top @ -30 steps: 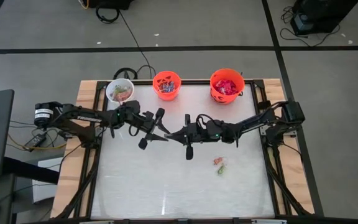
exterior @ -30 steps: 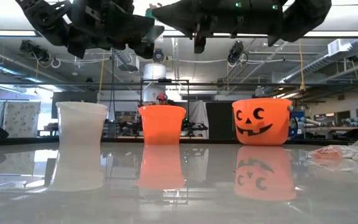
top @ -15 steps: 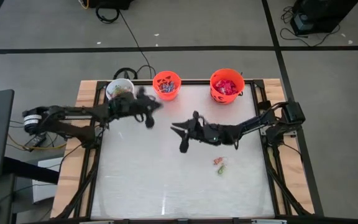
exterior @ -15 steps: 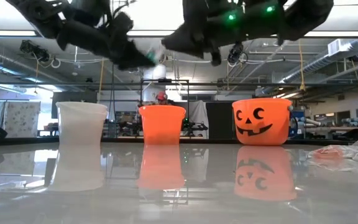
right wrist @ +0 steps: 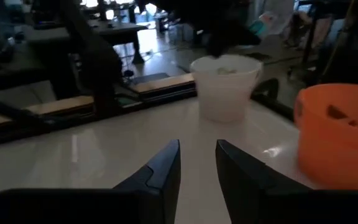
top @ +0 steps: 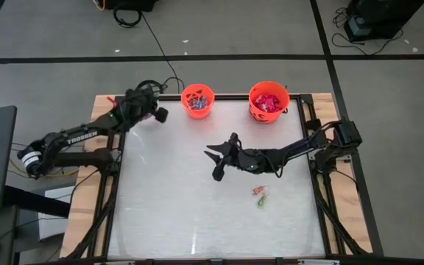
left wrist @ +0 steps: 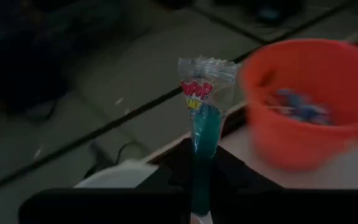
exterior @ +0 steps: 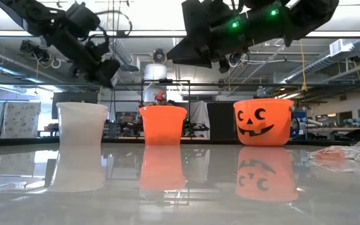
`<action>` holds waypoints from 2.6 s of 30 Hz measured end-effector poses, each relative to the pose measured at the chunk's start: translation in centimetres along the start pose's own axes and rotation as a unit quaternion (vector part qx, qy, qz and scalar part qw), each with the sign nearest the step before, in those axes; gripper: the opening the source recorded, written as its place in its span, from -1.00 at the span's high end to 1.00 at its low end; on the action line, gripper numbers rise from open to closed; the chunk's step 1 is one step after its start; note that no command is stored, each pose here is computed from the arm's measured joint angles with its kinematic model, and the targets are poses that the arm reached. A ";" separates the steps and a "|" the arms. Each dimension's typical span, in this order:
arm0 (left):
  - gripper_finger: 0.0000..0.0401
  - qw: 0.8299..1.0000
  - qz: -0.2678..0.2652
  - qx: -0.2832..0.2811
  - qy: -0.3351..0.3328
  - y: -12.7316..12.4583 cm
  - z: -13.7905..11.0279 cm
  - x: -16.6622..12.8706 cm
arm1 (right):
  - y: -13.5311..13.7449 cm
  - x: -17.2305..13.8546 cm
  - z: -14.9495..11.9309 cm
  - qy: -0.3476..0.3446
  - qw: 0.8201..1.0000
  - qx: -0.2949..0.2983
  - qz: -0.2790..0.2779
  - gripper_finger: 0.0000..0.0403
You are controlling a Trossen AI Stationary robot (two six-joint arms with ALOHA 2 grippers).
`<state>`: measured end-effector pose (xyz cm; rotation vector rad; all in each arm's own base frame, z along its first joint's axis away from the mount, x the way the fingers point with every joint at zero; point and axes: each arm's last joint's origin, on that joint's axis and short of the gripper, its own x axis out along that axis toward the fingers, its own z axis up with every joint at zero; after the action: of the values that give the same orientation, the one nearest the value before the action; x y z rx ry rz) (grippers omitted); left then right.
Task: Sort candy by brand, put in halloween buckets
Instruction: Put the blue gummy into the white bucket, then put the orange gummy into the white bucket
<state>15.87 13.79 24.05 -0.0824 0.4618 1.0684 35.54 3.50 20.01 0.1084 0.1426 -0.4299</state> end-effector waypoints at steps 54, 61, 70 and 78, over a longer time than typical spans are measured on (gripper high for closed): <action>0.22 0.850 -0.419 0.254 -0.194 -10.2 0.2 -8.5 | 0.6 -12.0 -8.2 0.557 0.818 -0.129 0.056 0.71; 0.22 0.876 -0.423 0.161 -0.165 -10.1 0.5 -8.4 | 0.9 -10.8 -6.1 0.446 0.885 -0.117 0.059 0.95; 0.22 0.885 -0.422 0.105 -0.169 -9.9 1.1 -8.4 | 1.5 -6.4 -0.9 0.151 0.988 -0.011 0.026 0.98; 0.22 0.883 -0.417 0.135 -0.169 -10.6 0.7 -7.8 | -0.8 -3.6 2.0 0.040 0.997 0.057 0.021 0.98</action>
<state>22.10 2.36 26.22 0.1448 0.2077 0.1498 32.17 3.96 22.52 0.2403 0.1943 -0.3918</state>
